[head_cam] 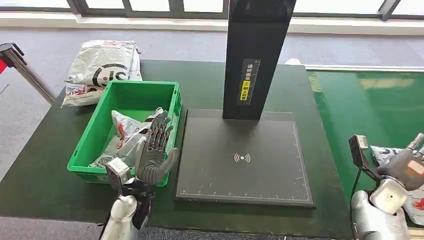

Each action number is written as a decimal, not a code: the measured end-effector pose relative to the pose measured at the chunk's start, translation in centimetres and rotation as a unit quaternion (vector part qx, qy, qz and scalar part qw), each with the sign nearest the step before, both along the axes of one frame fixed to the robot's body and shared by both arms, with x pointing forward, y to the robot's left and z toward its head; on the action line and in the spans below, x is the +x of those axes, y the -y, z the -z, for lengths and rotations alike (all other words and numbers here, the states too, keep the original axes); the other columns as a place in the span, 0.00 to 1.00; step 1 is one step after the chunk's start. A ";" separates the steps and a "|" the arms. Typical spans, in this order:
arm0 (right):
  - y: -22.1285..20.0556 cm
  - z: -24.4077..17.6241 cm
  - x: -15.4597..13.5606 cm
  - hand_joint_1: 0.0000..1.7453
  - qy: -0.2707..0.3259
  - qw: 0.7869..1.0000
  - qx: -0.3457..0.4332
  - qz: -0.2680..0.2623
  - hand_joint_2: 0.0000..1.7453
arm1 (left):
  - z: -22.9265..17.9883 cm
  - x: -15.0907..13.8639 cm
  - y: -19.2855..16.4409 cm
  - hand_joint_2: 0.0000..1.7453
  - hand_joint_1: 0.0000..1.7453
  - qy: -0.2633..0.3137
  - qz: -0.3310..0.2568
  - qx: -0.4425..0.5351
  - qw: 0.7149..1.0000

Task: Moved the parcel from conveyor to table for the left to box.

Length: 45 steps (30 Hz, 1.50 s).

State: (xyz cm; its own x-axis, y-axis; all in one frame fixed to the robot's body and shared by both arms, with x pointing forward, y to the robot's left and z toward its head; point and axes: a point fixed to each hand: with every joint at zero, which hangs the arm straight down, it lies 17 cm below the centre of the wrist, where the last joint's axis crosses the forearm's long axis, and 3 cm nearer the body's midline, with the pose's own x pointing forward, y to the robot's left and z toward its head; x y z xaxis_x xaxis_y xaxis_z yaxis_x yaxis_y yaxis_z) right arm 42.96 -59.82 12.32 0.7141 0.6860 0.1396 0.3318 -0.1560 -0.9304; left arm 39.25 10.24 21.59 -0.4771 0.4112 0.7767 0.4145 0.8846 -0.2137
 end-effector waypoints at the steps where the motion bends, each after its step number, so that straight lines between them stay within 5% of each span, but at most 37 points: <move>1: 0.4 0.2 -0.2 0.00 0.002 1.000 0.008 0.003 1.00 | 0.1 -0.1 0.0 1.00 0.00 -0.001 0.000 0.001 1.000; 16: 1.4 7.8 -1.6 0.00 0.004 0.984 0.173 0.044 1.00 | 0.1 -0.6 -0.4 1.00 0.00 0.001 -0.008 0.003 1.000; 45: 2.1 12.8 -5.7 0.00 -0.062 0.961 0.223 0.150 1.00 | 1.7 -0.8 -2.1 1.00 0.00 -0.015 -0.033 0.016 0.999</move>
